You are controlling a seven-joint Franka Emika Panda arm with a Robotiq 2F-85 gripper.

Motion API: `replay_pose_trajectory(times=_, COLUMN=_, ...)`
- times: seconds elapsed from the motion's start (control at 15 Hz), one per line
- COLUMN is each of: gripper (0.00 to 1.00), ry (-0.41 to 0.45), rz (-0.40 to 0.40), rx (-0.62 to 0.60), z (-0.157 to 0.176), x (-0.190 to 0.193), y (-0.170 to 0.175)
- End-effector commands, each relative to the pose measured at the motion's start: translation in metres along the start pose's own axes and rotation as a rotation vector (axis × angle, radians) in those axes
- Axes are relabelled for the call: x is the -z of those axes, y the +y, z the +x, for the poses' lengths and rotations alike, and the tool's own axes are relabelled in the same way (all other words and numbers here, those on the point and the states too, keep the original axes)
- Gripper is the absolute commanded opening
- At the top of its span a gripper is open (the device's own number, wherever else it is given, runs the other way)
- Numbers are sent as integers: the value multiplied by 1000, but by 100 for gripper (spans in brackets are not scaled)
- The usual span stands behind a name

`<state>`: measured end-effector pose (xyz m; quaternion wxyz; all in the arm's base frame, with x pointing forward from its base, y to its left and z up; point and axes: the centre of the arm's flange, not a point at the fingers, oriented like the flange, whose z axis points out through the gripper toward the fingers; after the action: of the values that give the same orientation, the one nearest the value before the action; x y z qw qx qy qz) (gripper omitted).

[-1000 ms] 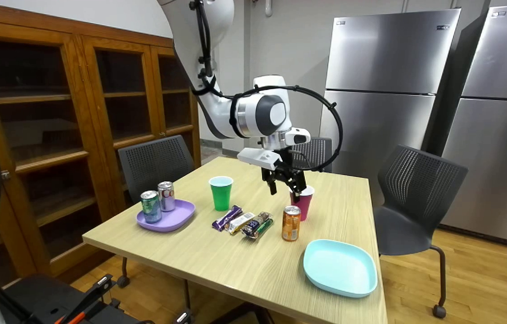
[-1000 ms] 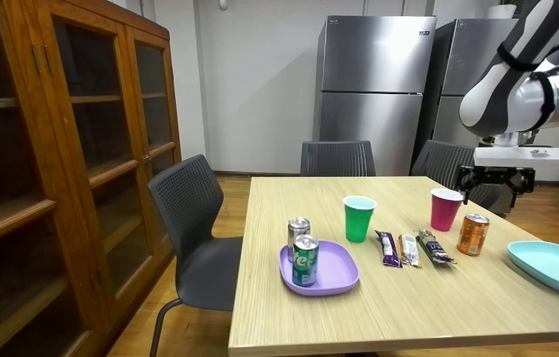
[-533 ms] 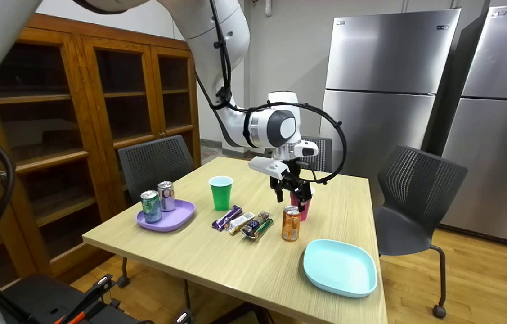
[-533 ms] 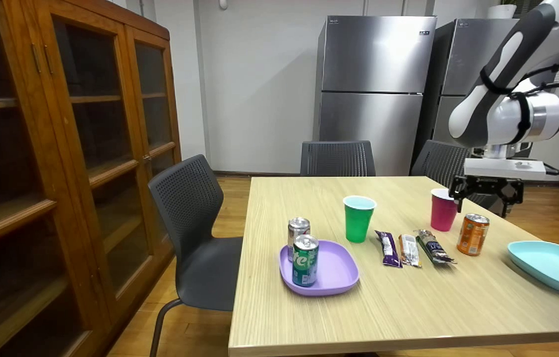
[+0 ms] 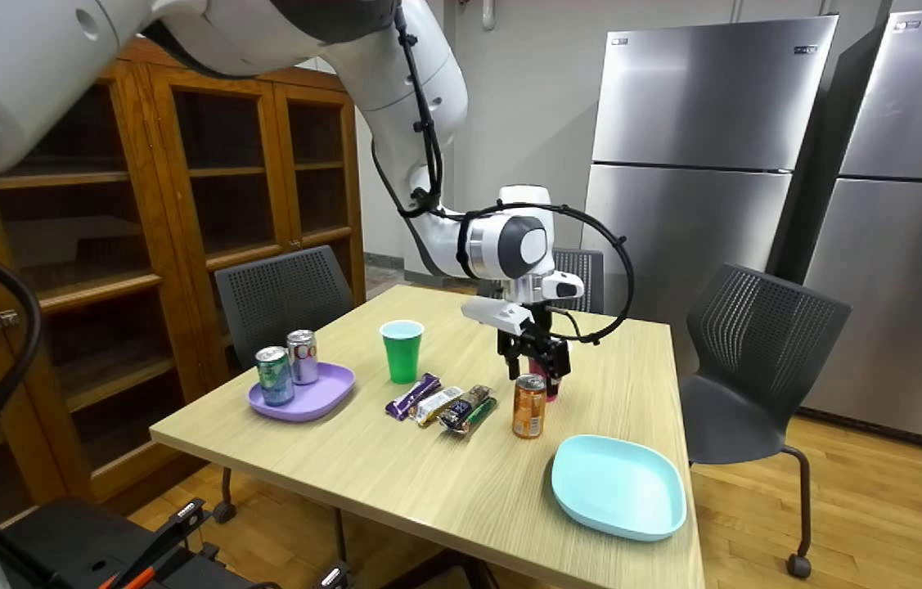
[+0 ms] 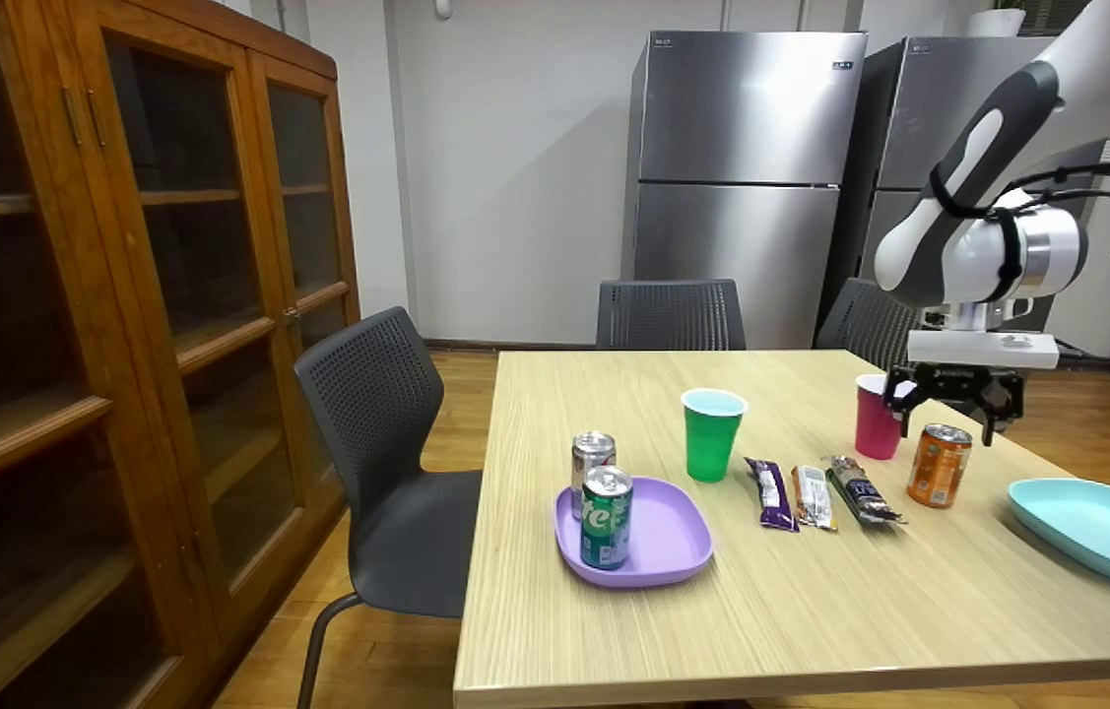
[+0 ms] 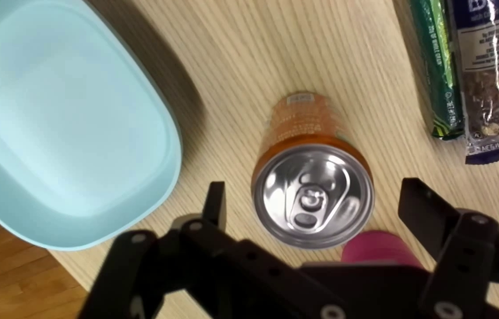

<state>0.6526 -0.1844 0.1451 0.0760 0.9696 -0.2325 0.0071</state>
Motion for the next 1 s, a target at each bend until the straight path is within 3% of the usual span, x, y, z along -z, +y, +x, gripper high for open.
replay_pose_trajectory(times=0.0, gripper=100, ry=-41, rz=6, rx=8, z=18, x=-6, y=-2)
replay_pose_trajectory(times=0.07, gripper=100, ry=-47, rz=2, rx=10, z=18, x=-7, y=-3)
replay_pose_trajectory(times=0.13, gripper=75, ry=-52, rz=0, rx=12, z=18, x=-9, y=-3)
replay_pose_trajectory(times=0.27, gripper=66, ry=-59, rz=-4, rx=15, z=17, x=-9, y=-4)
replay_pose_trajectory(times=0.47, gripper=41, ry=-53, rz=-3, rx=20, z=12, x=-1, y=-7)
replay_pose_trajectory(times=0.93, gripper=40, ry=21, rz=11, rx=43, z=-8, x=48, y=-20)
